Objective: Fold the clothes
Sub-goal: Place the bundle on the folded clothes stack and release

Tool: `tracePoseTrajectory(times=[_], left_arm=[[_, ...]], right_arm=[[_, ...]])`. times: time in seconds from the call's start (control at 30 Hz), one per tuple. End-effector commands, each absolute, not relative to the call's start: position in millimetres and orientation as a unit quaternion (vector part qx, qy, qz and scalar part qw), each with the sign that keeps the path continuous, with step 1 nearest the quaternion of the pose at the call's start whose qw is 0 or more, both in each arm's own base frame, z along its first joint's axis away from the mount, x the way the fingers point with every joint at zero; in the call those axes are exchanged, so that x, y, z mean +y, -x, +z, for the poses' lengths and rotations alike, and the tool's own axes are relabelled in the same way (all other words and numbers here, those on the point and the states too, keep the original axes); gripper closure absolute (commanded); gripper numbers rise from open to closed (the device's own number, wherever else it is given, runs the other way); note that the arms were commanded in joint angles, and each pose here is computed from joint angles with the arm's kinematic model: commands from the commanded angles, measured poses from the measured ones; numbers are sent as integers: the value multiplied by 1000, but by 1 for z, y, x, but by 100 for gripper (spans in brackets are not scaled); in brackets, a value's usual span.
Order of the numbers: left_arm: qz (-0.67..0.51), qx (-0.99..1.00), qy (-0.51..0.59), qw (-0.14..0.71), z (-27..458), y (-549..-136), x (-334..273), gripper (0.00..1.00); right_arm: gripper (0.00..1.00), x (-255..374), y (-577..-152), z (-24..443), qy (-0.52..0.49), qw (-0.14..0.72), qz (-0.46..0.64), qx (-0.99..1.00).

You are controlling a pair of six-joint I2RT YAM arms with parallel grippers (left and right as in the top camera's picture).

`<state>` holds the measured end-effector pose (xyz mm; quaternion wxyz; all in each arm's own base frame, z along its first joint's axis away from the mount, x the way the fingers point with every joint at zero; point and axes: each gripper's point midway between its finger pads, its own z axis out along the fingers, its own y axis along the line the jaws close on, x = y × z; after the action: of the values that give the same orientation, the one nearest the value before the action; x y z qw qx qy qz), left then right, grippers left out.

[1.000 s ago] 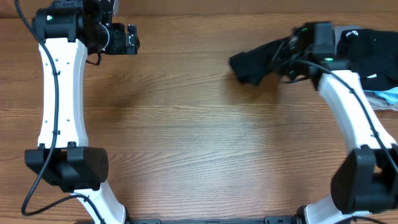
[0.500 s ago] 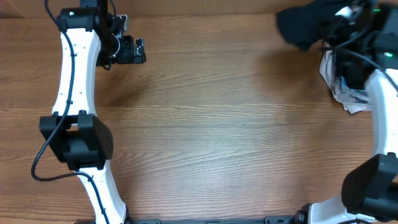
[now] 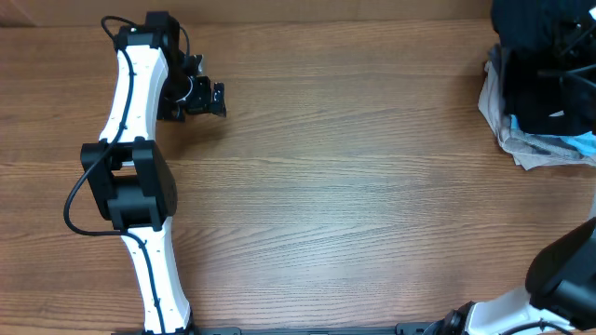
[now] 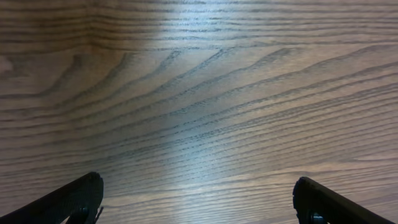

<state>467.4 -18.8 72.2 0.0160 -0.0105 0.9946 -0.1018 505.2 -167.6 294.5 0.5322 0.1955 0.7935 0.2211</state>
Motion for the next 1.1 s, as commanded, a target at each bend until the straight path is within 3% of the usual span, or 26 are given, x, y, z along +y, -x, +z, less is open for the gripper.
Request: tracePoseTrajectory(times=[0.0, 0.27, 0.53, 0.67, 0.77, 0.87, 0.93, 1.07], left_arm=[[-105, 994, 3, 15, 70, -468, -21, 0], [-105, 994, 2, 15, 70, -468, -24, 0], [-105, 994, -9, 21, 70, -471, -33, 0], [-105, 994, -13, 24, 70, -473, -36, 0], [-105, 994, -13, 28, 70, -474, -36, 0], [-104, 994, -13, 31, 71, -476, -36, 0], [-104, 994, -13, 31, 71, -476, -36, 0], [-105, 994, -13, 32, 71, -476, -37, 0]], right_arm=[[96, -193, -508, 291, -205, 538, 214, 789], [96, -228, -508, 251, -226, 521, 234, 789], [96, -235, -481, 197, -311, 421, 250, 815], [73, -244, -458, 177, -361, 375, 246, 818], [47, -254, -441, 168, -390, 351, 247, 815], [44, -269, -423, 164, -418, 338, 245, 807], [34, -278, -413, 164, -431, 335, 246, 801], [26, -286, -400, 171, -442, 338, 250, 792]])
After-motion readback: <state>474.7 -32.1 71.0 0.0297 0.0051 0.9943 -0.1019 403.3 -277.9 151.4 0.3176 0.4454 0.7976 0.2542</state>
